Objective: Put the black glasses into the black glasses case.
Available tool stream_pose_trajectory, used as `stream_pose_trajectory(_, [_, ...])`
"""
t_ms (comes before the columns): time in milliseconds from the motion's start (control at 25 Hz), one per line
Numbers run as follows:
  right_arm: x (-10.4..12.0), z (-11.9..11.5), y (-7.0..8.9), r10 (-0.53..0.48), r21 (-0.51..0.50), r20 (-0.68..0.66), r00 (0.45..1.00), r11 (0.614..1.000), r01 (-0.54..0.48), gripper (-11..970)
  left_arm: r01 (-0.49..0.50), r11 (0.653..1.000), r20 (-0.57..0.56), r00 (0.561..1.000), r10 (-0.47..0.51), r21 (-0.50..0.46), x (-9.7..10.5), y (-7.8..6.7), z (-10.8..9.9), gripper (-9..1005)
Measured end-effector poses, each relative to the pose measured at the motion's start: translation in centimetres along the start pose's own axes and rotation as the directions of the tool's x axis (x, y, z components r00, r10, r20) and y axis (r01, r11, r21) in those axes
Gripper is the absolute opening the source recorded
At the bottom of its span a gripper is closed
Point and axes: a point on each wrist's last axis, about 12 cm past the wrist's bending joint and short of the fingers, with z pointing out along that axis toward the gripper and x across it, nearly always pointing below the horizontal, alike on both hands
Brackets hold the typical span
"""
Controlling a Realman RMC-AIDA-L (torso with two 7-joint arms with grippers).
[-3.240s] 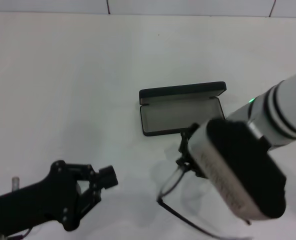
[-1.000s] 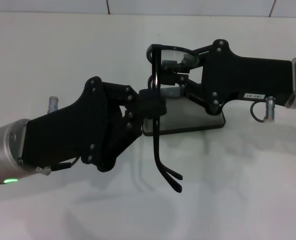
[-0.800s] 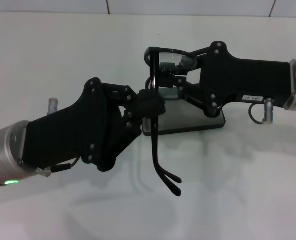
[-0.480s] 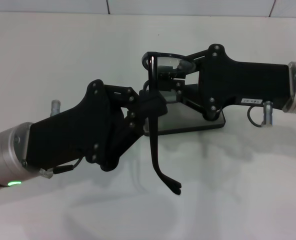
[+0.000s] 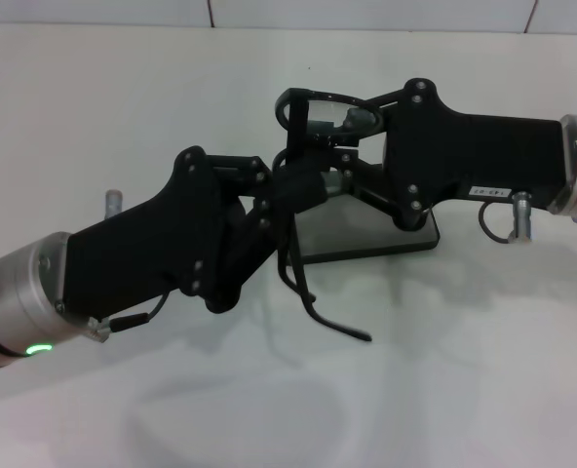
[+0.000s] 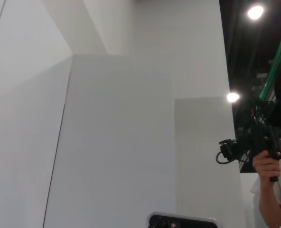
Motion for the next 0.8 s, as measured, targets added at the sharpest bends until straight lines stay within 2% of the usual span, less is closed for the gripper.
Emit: stream_pose_trajectory(800, [-0.41, 0.34, 0.1, 0.001, -0.061, 0.028, 1.0, 0.998, 0.001, 101, -0.009, 1.0, -0.002, 1.0, 0.009, -0.018, -0.06, 0.54, 0.25, 32])
